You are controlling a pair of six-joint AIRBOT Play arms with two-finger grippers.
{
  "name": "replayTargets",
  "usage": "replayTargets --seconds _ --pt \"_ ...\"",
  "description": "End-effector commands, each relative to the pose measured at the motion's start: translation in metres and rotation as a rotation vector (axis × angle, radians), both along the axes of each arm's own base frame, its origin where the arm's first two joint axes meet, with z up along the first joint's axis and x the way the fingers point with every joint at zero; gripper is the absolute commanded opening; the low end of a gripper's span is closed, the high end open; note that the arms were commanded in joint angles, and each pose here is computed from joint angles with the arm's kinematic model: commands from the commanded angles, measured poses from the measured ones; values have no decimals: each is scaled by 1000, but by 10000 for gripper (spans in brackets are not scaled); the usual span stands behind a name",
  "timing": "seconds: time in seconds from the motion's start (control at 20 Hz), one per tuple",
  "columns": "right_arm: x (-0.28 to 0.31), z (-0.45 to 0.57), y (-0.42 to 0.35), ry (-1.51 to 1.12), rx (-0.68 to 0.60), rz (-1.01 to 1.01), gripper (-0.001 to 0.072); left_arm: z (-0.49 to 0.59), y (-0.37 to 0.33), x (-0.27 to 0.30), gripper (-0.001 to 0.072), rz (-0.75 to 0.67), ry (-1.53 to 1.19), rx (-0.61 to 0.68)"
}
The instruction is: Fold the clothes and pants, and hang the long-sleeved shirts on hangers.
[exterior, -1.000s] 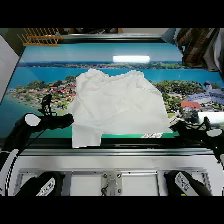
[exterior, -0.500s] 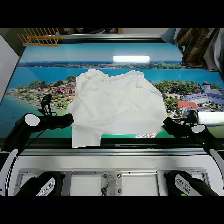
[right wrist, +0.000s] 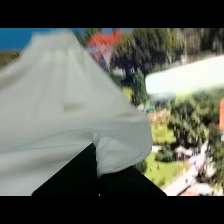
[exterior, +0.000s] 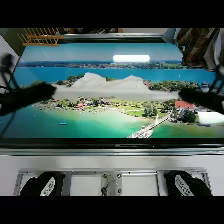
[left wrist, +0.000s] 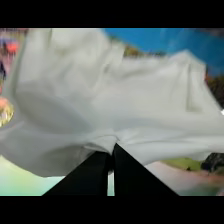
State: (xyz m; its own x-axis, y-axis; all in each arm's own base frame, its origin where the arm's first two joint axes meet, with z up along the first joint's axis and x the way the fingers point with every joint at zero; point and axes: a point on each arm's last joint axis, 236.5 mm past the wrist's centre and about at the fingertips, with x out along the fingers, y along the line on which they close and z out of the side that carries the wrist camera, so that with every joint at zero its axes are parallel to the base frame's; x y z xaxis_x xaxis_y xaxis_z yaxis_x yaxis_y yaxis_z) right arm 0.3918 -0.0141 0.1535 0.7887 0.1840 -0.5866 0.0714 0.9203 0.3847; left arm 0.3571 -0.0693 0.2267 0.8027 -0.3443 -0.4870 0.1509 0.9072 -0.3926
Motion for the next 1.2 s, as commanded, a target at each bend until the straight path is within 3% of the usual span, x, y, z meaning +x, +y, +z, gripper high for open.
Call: replayTargets --seconds 0.0,0.25,0.45,0.6,0.75,1.0,1.15 --pt "-37 174 11 -344 -153 31 7 175 -9 -73 7 -17 -416 22" --pt "-131 300 35 -689 -238 6 7 279 -19 -190 7 -25 -759 40" --pt "-169 326 42 -785 -212 -28 7 300 -20 -214 7 -21 -827 27" --pt "-163 316 42 -740 -174 -26 7 280 -20 -177 7 -34 -713 22" --pt "-124 274 37 -561 -108 -8 7 208 -19 -97 7 -41 -443 -9" --pt "-17 118 19 -27 -43 71 7 23 -10 34 8 -21 44 -49" --pt "44 8 13 226 -102 104 7 -85 -10 88 7 -35 229 -20"
